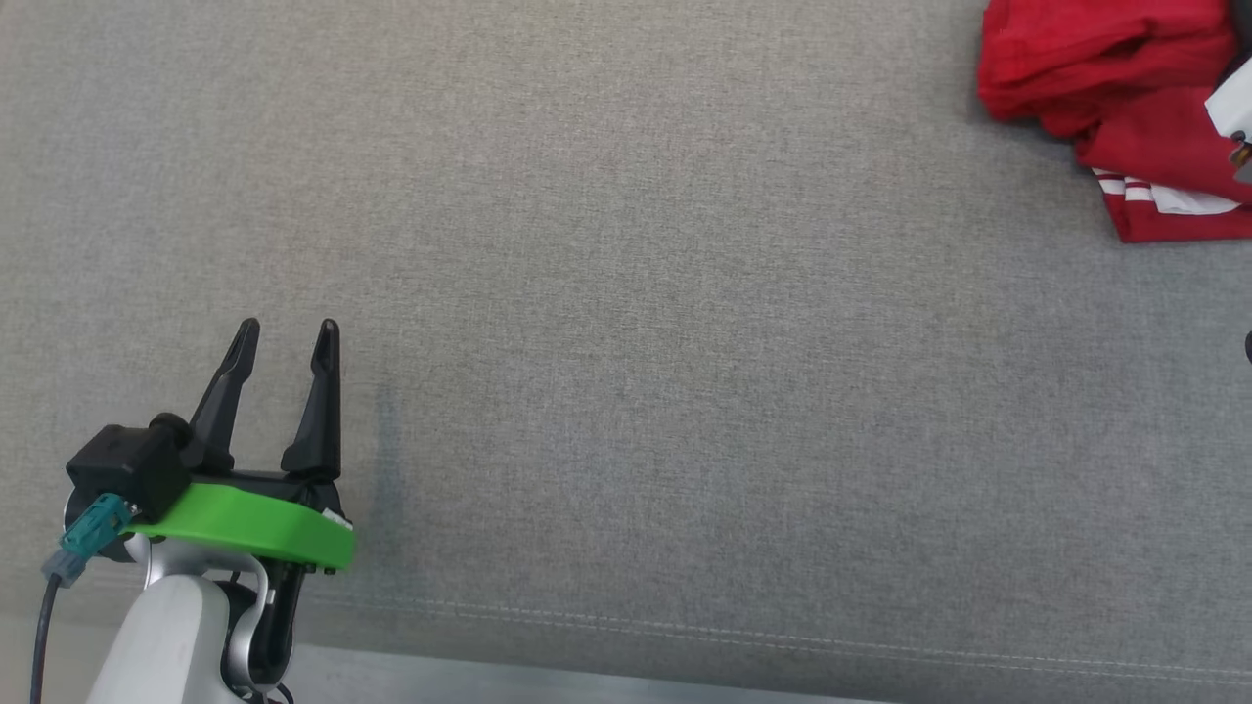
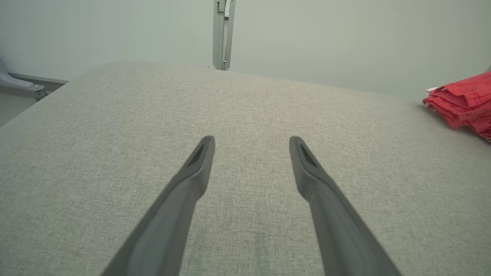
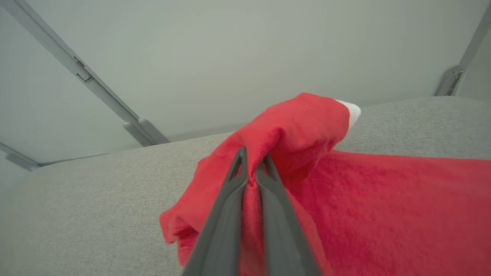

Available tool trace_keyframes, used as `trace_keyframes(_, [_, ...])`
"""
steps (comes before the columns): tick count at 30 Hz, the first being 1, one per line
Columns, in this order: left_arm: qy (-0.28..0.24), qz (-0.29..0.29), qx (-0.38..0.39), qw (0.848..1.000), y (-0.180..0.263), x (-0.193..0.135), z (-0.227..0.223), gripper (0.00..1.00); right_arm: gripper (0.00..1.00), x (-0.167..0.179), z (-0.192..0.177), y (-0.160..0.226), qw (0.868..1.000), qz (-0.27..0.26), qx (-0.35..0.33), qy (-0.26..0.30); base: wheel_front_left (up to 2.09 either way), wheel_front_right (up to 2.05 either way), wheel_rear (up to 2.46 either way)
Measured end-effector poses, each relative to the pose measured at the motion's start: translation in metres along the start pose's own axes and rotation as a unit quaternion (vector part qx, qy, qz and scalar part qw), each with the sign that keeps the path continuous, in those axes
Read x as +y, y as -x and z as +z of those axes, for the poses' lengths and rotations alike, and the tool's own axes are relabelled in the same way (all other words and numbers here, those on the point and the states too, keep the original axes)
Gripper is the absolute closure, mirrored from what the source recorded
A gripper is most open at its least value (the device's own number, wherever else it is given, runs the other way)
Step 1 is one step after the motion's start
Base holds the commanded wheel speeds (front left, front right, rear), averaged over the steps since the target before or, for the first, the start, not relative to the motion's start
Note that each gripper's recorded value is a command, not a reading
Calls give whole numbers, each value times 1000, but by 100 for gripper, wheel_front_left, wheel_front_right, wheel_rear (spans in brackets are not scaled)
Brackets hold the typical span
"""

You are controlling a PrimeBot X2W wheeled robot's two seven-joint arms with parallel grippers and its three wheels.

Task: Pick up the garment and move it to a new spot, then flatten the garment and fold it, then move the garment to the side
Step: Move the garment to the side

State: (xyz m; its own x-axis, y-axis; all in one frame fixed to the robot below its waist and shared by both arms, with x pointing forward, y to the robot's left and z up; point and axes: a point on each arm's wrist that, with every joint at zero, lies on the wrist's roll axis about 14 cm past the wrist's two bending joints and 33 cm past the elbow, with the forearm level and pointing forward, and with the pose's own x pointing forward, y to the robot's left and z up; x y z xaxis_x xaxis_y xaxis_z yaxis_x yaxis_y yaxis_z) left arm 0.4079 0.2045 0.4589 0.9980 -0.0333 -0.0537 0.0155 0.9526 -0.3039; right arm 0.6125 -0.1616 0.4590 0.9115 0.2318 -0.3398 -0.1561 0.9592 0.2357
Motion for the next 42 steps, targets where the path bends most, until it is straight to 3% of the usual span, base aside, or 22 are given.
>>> trace_keyframes(7, [1, -23, 8, 1000, -8, -12, -7, 0, 100, -44, -28, 22, 997, -54, 11, -48, 0, 0, 0])
trace_keyframes(13, [1, -43, 20, 999, -12, -23, -15, 0, 100, -75, -34, 33, 995, -90, 11, -50, 0, 0, 0])
trace_keyframes(21, [1, -45, 26, 999, -12, -24, -19, 0, 100, -91, -54, 41, 991, -115, 23, -65, 0, 0, 0])
trace_keyframes(23, [1, -45, 26, 999, -11, -24, -19, 0, 83, -87, -63, 43, 991, -113, 31, -68, 0, 0, 0])
trace_keyframes(24, [0, -45, 25, 999, -11, -24, -18, 0, 62, -84, -68, 44, 991, -111, 37, -70, 0, 0, 0])
trace_keyframes(25, [0, -45, 25, 999, -11, -25, -18, 0, 52, -81, -72, 45, 991, -110, 42, -70, 0, 0, 0])
trace_keyframes(26, [0, -46, 24, 999, -10, -25, -17, 0, 0, -79, -76, 46, 991, -108, 44, -71, 0, 0, 0])
trace_keyframes(31, [1, -49, 19, 999, -8, -29, -13, 0, 0, -71, -76, 50, 992, -102, 37, -63, 0, 0, 0])
trace_keyframes(42, [7, -57, -7, 998, -4, -38, 5, 0, 0, -100, -33, 79, 986, -158, -53, -28, 0, 0, 0])
